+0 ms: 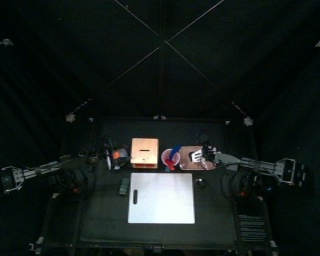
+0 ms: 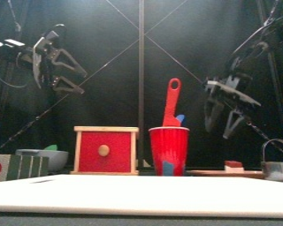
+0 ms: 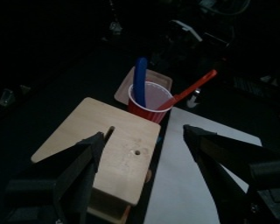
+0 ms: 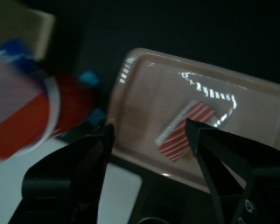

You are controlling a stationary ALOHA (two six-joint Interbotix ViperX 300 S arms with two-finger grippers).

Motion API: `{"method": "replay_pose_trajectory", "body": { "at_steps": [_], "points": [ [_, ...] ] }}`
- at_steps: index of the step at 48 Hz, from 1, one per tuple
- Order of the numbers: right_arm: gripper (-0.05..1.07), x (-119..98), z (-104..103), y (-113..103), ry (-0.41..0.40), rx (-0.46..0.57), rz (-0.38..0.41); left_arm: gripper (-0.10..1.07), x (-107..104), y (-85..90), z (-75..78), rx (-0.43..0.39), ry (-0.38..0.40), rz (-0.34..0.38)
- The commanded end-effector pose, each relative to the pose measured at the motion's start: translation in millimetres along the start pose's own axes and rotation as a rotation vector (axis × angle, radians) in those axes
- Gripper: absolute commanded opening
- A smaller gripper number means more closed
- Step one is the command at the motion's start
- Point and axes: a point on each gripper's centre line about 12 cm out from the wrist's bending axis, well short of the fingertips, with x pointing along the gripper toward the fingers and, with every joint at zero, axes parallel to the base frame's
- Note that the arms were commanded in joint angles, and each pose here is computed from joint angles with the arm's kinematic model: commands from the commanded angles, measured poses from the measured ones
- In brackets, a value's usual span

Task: Grab salmon sushi

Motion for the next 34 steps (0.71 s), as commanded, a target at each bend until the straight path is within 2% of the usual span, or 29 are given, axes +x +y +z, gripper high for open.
{"method": "replay_pose_trajectory", "body": {
  "at_steps": [1, 7, 20, 26, 34],
  "points": [
    [0.95, -23.8, 3.2, 19.7, -0.101, -0.097, 0.159, 1.02, 1.8, -3.3, 14.8, 0.02, -0.05, -0.028],
    [0.95, -43.9, -0.3, 34.3, -0.186, -0.194, 0.316, 1.02, 1.4, -8.4, 19.5, 0.03, -0.087, -0.068],
    [0.92, -55.4, -1.9, 51.2, -0.274, -0.323, 0.49, 1.02, -0.8, -18.6, 18.0, 0.047, -0.124, -0.147],
    [0.84, -58.5, -2.1, 56.9, -0.29, -0.339, 0.541, 1.02, -1.0, -20.4, 16.1, 0.043, -0.121, -0.155],
    [0.65, -60.0, -3.8, 59.5, -0.294, -0.346, 0.572, 1.02, -1.2, -20.6, 16.4, 0.041, -0.123, -0.155]
  ]
}}
